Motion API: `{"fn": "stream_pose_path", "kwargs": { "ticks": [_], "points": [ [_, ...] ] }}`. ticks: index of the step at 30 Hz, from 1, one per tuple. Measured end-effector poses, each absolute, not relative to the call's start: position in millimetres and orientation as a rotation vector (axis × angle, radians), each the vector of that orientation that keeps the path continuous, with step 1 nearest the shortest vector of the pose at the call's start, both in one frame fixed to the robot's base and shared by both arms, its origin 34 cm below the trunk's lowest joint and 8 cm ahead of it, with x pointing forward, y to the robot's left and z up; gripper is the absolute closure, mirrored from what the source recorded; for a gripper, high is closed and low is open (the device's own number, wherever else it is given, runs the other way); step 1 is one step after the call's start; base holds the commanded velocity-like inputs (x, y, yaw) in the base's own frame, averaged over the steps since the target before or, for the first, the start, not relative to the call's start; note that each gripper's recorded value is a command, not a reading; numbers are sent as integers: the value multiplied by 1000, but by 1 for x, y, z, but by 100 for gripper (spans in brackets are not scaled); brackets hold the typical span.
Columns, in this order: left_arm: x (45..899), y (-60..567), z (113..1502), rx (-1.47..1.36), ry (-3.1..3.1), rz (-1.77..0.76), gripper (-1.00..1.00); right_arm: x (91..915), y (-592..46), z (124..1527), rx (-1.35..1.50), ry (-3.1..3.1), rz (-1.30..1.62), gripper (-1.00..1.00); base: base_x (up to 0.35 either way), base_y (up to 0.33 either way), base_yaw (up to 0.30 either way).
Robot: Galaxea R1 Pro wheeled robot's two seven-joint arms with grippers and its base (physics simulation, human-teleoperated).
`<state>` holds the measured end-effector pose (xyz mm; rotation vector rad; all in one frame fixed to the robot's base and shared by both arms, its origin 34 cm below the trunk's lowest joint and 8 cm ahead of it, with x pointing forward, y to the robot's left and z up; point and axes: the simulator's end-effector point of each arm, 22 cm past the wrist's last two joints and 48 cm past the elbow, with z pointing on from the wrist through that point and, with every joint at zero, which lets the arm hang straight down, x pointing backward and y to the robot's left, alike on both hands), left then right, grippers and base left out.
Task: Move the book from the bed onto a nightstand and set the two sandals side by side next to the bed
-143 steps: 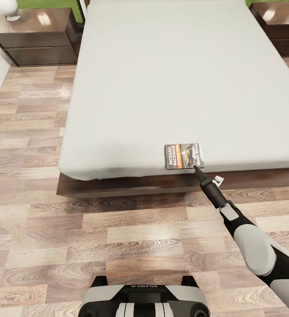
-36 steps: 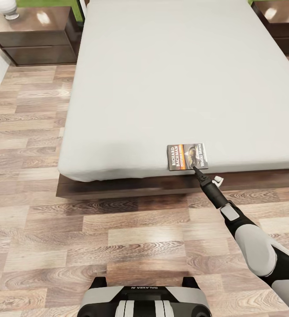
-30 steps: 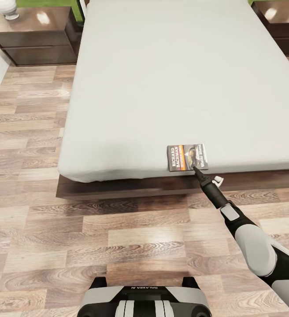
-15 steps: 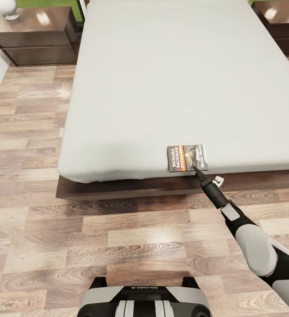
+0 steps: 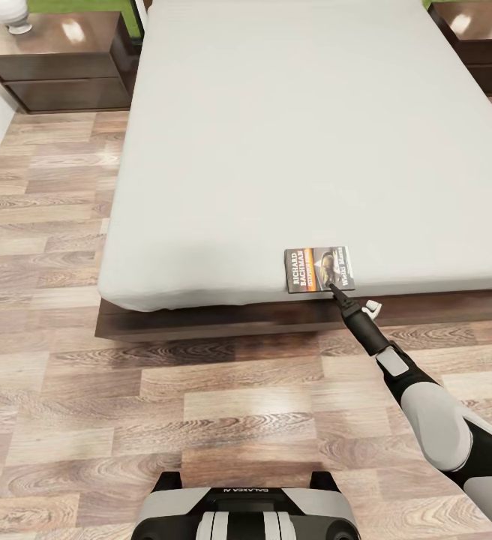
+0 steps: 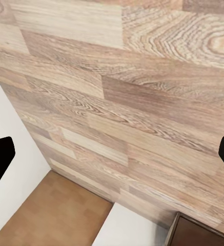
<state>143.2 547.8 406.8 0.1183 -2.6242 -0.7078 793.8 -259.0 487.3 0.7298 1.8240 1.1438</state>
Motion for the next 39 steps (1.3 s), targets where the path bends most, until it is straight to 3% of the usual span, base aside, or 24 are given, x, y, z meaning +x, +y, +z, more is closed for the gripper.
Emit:
{"fn": "stream_pose_path", "kwargs": {
  "ticks": [39],
  "points": [
    [143,548,407,118,-2624,-707,-100,794,-261,487,727,1826,1141,-100,11,18,0]
  ]
}}
